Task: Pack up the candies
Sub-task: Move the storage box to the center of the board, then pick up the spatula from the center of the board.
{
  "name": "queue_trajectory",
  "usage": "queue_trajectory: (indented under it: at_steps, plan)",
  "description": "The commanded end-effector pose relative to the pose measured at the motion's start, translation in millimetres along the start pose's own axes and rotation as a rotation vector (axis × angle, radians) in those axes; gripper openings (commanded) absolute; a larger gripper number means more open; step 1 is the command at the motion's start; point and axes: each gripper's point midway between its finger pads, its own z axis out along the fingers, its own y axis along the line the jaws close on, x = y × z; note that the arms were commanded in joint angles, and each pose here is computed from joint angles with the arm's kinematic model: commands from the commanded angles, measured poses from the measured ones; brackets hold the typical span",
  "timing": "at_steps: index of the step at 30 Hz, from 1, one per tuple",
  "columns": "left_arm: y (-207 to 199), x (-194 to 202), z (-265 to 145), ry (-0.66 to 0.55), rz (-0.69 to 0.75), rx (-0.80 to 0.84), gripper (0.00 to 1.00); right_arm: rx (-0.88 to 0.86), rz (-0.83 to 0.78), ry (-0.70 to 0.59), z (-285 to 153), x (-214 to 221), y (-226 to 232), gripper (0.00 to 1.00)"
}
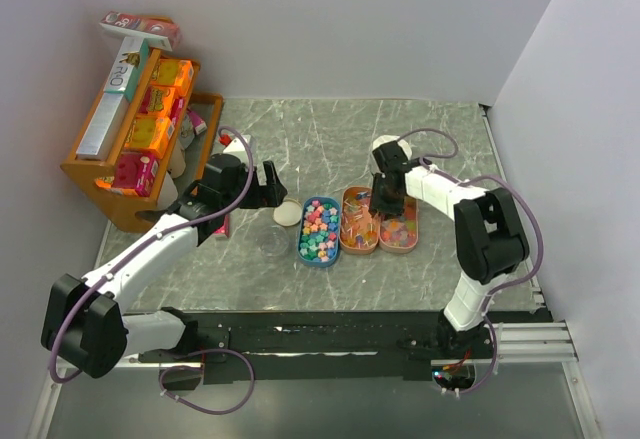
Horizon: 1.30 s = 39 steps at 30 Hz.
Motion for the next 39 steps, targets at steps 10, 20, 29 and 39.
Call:
queue_trajectory:
  at_steps: [10,20,29,39]
  plan:
    - [-13,-22,-2,-0.06,0.011,0.037,0.97,0.065,0.238,-0.267,-87,-50,-37,0.66]
    - [-11,-23,-8,-0.074,0.009,0.03,0.97,0.155,0.551,-0.272,-74,-106,-115,0.85]
    - [-12,-24,-10,-0.07,-0.003,0.031,0.96,0.182,0.632,-0.216,-33,-154,-106,0.94]
    - [-13,-28,-6,-0.064,0.004,0.022,0.97,0.191,0.633,-0.121,6,-132,-106,0.76]
